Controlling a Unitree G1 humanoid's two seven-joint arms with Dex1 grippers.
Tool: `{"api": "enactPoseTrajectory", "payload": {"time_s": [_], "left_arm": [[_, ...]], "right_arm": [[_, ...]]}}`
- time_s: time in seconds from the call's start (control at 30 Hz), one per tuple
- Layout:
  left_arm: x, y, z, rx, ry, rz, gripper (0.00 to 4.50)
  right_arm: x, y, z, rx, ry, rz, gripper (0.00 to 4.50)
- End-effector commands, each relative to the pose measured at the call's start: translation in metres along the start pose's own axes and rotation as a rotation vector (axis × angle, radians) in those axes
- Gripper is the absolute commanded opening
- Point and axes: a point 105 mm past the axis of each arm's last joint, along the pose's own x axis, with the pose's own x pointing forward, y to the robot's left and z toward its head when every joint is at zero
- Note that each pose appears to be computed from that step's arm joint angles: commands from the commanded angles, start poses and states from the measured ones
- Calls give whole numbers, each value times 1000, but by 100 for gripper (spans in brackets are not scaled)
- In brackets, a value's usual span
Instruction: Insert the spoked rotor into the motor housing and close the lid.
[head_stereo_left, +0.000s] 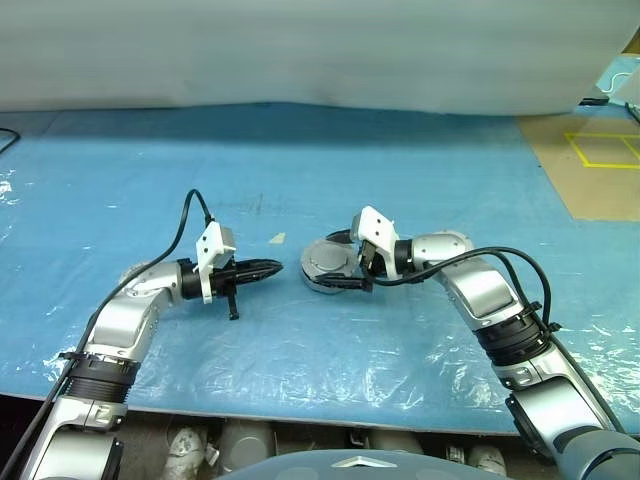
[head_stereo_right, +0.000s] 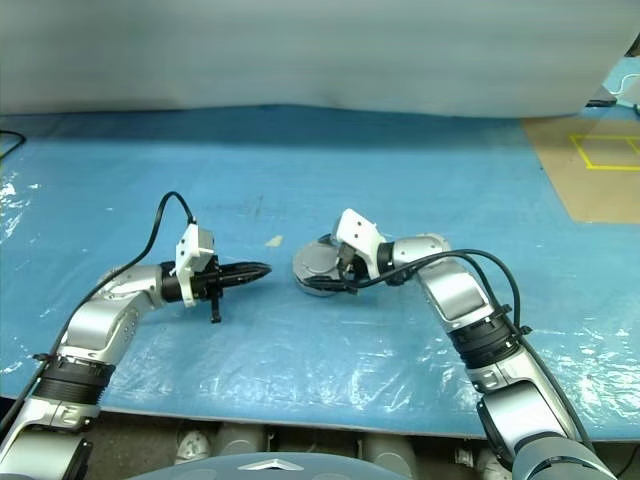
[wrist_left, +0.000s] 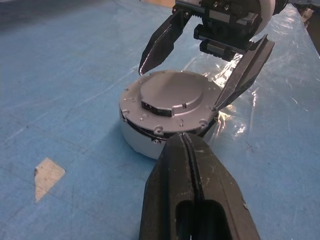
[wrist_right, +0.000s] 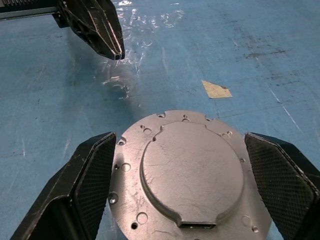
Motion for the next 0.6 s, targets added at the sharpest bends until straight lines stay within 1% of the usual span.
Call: {"api": "enactPoseTrajectory", "payload": {"time_s": [0.03, 0.3, 0.43, 0.47, 0.5, 0.57, 0.6], "left_arm": [[-7, 0, 6, 32, -9, -6, 0], [-7, -5, -6, 82, 39, -31, 0], [-6, -3, -7, 94, 36, -14, 0], [-5, -3, -6, 96, 36, -13, 0], [-5, -3, -6, 98, 35, -12, 0], [-3, -3, -6, 101, 35, -11, 0], [-3, -3, -6, 102, 35, -11, 0]], "right_arm": [[3, -5, -4, -38, 12, -29, 425], [7, -8, -12, -22, 34, -30, 425], [5, -7, -14, -25, 32, -22, 425], [5, -6, -13, -23, 25, -17, 389], [5, -5, -12, -26, 20, -9, 367], [5, -4, -10, -31, 16, -3, 304], [6, -5, -10, -32, 18, -11, 296]]}}
